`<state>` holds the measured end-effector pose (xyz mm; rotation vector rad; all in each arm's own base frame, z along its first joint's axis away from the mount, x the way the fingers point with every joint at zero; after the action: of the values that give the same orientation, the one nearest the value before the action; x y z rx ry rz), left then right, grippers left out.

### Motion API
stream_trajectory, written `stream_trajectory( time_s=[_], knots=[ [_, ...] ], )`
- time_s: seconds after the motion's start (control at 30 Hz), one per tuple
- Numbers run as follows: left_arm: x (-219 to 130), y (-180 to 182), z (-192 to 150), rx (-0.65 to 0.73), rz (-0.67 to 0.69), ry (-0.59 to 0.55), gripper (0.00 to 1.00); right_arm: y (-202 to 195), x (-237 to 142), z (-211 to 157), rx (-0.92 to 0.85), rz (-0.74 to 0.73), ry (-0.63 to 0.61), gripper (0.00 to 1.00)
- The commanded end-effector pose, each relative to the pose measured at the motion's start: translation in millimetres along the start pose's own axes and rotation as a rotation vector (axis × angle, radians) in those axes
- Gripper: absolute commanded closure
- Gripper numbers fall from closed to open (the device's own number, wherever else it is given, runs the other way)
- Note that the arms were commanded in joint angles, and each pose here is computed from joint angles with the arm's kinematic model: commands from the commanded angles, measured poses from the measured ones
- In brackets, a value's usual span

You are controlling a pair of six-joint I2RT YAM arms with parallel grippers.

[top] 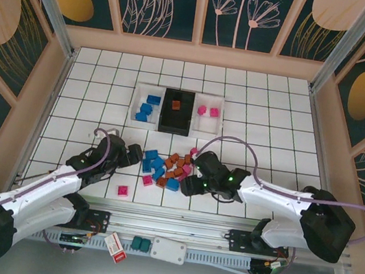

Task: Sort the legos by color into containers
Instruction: Pick up the lego from the bottom-center of the table.

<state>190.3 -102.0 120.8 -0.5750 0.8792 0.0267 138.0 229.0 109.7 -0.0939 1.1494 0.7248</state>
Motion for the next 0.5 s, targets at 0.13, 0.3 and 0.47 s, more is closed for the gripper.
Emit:
stream_trajectory(
  time_s=[0.13, 0.3, 0.47],
  knots=[
    [2.3, 0.2, -1.9, 0.012, -0.017, 0.004, 0.01, -1.4, 20.9, -5.5, -0.01, -0.024, 0.054, 0.51],
    [1.7, 1.0, -2.7, 0.019, -0.016, 0.008, 0.01, -0.2, 18.7, -6.1, -0.025, -0.02, 0.062, 0.71],
    [-1.5, -1.3, -0.2, 0.037, -0.005, 0.013, 0.01, 10.5, -10.9, 29.0, -0.075, -0.016, -0.059, 0.78]
  ],
)
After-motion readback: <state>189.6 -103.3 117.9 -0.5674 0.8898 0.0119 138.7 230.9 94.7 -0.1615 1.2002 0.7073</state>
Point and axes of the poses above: each hand's point on the last joint's axis, 136 mm out from that joint toward the fingers, its own x axis out along the fingers, its own y axis along the line the jaws close on, z = x × y, the point moved 7 cm from there along -x, back along the fingers, and after that the axes turned 3 degrees about -x, right-handed, at the moved point
